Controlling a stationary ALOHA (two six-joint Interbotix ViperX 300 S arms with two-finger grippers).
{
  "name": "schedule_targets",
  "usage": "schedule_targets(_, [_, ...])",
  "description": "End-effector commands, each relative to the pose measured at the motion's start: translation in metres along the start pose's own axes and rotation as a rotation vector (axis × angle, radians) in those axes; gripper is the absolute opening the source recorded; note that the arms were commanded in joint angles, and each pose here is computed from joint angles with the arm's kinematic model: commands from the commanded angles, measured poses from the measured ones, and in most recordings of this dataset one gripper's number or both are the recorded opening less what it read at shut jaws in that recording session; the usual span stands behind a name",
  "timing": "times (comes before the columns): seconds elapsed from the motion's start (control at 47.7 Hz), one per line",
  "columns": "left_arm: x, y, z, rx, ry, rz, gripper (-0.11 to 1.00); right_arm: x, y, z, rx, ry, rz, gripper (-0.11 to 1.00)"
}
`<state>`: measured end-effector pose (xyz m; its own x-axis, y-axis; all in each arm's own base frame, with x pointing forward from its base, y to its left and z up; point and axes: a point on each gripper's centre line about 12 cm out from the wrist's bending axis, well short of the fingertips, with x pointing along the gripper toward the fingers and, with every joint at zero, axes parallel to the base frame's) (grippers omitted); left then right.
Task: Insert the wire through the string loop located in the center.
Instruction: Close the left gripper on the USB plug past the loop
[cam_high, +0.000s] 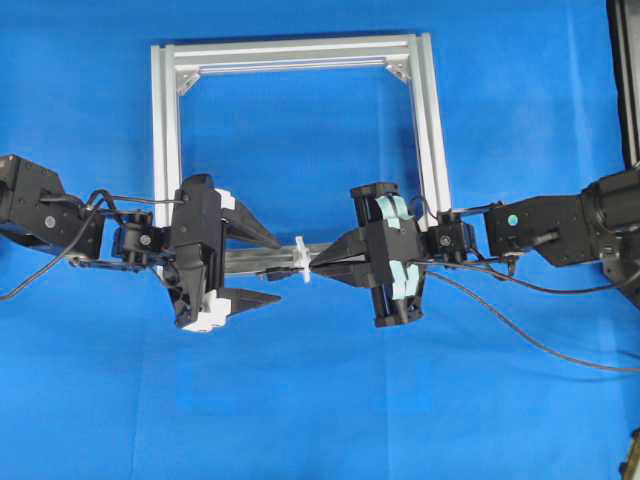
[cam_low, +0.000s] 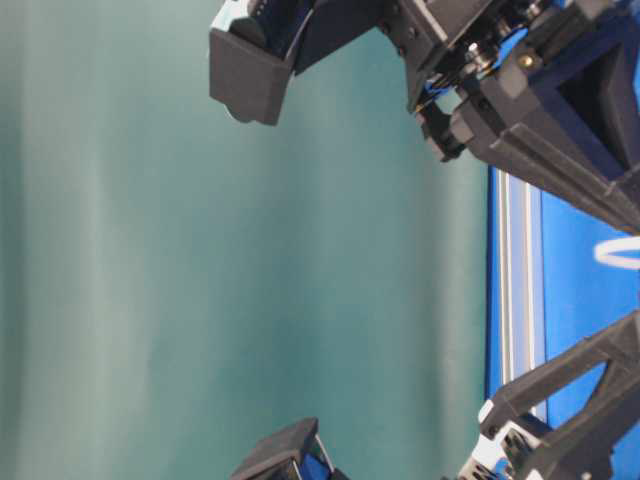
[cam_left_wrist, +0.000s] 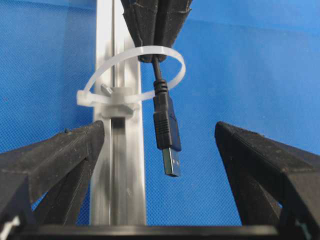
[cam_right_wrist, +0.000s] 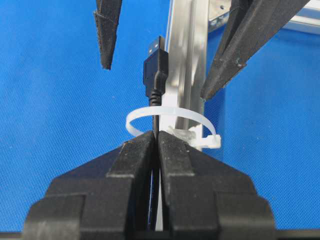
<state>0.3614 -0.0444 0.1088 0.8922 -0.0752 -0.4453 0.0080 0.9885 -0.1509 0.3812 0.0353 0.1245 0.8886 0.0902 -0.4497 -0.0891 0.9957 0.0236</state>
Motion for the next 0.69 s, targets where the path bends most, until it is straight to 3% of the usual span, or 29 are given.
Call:
schedule_targets(0.0, [0.0007, -0.0029, 0.011, 0.002, -0.036, -0.009, 0.89, -0.0006, 0.0001, 0.0095, 0.0, -0.029, 0.0, -0.02])
schedule_targets(0.545, [0.0007, -0.0028, 0.0105, 0.005, -0.031, -0.009, 0.88, -0.0006, 0.0002, 0.0095, -0.002, -0.029, 0.001, -0.02])
schedule_targets(0.671, [0.0007, -0.0036, 0.0077, 0.005, -0.009, -0.009, 0.77, -0.0006, 0.0001, 0.0095, 0.0, -0.029, 0.0, -0.02])
